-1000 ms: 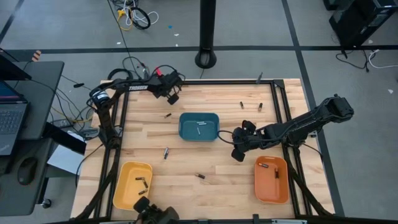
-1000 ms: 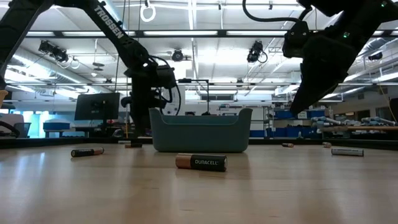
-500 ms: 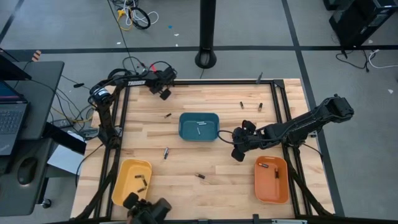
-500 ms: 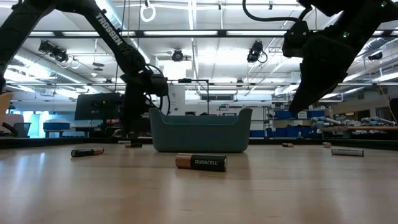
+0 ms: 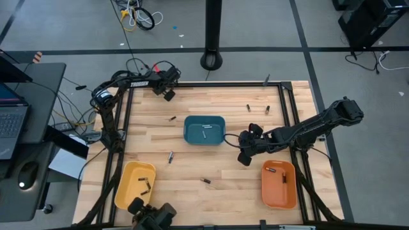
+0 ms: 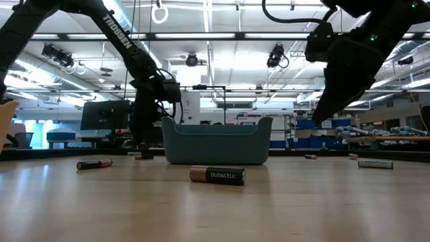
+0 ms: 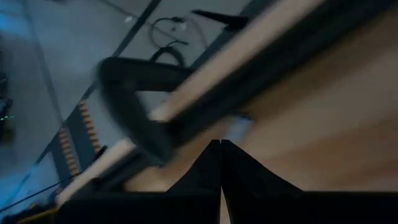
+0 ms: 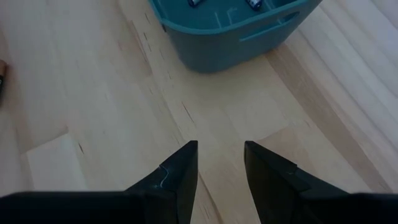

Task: Sort batteries
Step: Put the silver battery into the blue bin

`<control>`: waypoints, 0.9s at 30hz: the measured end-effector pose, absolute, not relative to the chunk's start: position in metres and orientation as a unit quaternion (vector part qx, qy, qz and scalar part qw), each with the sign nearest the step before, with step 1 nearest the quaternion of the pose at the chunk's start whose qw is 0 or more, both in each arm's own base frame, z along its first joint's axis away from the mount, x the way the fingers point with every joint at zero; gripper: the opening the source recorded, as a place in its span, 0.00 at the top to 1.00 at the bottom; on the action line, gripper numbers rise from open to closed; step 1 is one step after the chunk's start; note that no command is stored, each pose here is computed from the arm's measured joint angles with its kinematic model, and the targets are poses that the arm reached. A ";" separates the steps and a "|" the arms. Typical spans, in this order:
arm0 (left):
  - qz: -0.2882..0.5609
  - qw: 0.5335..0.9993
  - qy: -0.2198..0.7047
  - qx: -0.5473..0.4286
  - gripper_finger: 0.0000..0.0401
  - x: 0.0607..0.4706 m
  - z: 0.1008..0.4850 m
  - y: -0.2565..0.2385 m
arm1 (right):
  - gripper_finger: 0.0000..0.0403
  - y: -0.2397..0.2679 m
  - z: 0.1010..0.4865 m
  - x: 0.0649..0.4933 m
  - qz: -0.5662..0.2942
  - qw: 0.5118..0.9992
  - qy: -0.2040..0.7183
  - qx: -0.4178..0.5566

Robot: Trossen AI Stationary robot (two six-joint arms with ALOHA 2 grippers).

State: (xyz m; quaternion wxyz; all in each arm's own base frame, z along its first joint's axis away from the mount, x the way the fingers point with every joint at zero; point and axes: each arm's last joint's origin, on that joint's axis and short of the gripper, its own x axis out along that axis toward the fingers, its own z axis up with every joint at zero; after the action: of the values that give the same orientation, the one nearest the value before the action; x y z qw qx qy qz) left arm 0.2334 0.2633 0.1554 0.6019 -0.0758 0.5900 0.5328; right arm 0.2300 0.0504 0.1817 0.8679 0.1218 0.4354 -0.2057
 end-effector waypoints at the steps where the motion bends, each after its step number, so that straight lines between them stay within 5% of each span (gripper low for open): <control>1: 0.527 0.608 0.589 -0.080 0.97 0.237 0.155 0.260 | 0.65 0.050 0.182 0.230 -0.206 0.868 0.436 0.122; 6: 0.515 0.630 0.575 -0.076 0.97 0.251 0.155 0.250 | 0.65 0.050 0.182 0.230 -0.206 0.868 0.435 0.122; 27: 0.556 0.581 0.586 -0.098 0.97 0.230 0.129 0.279 | 0.65 0.055 0.182 0.229 -0.200 0.871 0.433 0.117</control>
State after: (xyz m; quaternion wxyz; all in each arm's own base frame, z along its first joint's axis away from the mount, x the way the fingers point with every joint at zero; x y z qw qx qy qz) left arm 0.2297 0.2791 0.1286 0.5813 -0.0976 0.5857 0.5563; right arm 0.2293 0.0547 0.1820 0.8710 0.1175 0.4329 -0.2002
